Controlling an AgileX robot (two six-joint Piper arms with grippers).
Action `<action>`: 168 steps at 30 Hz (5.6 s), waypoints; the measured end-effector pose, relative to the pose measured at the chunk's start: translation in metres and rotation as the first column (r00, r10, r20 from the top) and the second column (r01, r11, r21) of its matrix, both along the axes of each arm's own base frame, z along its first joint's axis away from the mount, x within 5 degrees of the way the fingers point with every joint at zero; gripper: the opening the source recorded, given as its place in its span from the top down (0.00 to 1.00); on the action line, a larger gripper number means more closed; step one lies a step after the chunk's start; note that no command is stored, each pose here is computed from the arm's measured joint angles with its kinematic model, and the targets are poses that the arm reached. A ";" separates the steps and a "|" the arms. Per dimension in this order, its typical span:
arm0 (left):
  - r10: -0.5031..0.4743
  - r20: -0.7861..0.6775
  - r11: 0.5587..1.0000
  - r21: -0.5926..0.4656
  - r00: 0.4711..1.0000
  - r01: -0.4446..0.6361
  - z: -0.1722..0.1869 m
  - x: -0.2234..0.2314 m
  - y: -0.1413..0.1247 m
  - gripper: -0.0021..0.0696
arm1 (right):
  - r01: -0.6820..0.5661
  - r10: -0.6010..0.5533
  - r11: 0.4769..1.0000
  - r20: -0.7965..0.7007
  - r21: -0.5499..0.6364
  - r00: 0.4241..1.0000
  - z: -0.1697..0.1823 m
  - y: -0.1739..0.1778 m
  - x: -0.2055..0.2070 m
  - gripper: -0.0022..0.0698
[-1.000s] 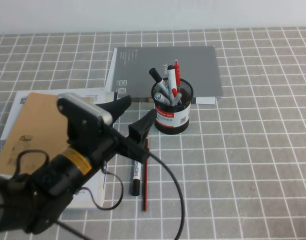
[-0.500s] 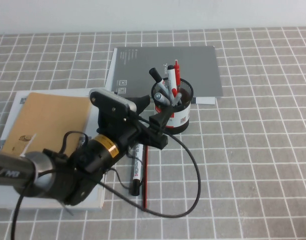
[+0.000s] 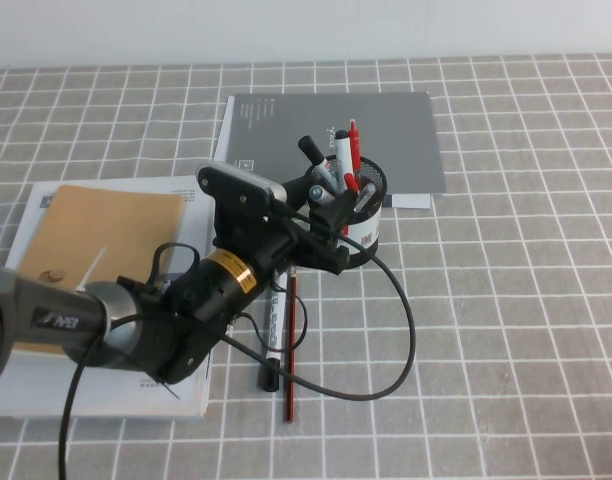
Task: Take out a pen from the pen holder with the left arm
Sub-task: 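Take a marker out of the pen holder and lay it on the table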
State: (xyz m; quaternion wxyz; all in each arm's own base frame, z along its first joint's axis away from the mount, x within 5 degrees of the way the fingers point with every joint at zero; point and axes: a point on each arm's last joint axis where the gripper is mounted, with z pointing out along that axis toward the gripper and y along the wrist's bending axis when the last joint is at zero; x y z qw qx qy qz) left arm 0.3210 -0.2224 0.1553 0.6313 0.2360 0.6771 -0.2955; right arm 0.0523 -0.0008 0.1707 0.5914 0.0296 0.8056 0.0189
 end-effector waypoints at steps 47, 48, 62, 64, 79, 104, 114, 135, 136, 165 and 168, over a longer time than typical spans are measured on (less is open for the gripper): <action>0.197 -0.041 0.973 0.134 0.980 -0.190 0.217 -0.084 0.070 0.83 | 0.000 0.000 1.000 0.000 0.000 1.000 0.000 0.000 0.000 0.99; 0.208 -0.046 0.970 0.136 0.977 -0.200 0.217 -0.086 0.070 0.83 | 0.000 0.000 1.000 0.000 0.000 1.000 0.000 0.000 0.000 0.99; 0.208 -0.508 0.843 0.526 0.836 0.110 0.190 -0.113 0.062 0.83 | 0.000 0.000 1.000 0.000 0.000 1.000 0.000 0.000 0.000 0.99; 0.131 -0.610 0.843 0.483 0.782 0.236 0.187 -0.119 0.057 0.83 | 0.000 0.000 1.000 0.000 0.000 1.000 0.000 0.000 0.000 0.99; -0.065 -0.870 0.854 0.206 0.490 0.478 0.111 -0.059 0.039 0.83 | 0.000 0.000 1.000 0.000 0.001 1.000 0.000 0.000 0.000 0.99; 0.263 -0.745 0.929 0.366 0.612 0.046 0.053 0.025 0.037 0.83 | 0.000 0.000 1.000 0.000 0.002 1.000 0.000 0.000 0.000 0.99; 0.355 -0.738 0.908 0.419 0.574 -0.024 0.034 0.034 0.041 0.67 | 0.000 0.000 1.000 0.000 0.002 1.000 0.000 0.000 0.000 0.99; 0.274 -0.288 0.909 0.389 0.917 -0.150 0.118 -0.049 0.065 0.95 | 0.000 0.000 1.000 0.000 0.003 1.000 0.000 0.000 0.000 0.99; 0.269 -0.264 0.909 0.388 0.926 -0.153 0.119 -0.060 0.072 0.96 | 0.000 0.000 1.000 0.000 0.003 1.000 0.000 0.000 0.000 0.99; 0.365 -0.339 0.807 0.580 0.867 -0.113 0.129 -0.162 0.142 0.97 | 0.000 0.000 1.000 0.000 0.003 1.000 0.000 0.000 0.000 0.99; 0.372 -0.335 0.793 0.600 0.866 -0.108 0.127 -0.163 0.143 0.97 | 0.000 0.000 1.000 0.000 0.003 1.000 0.000 0.000 0.000 0.99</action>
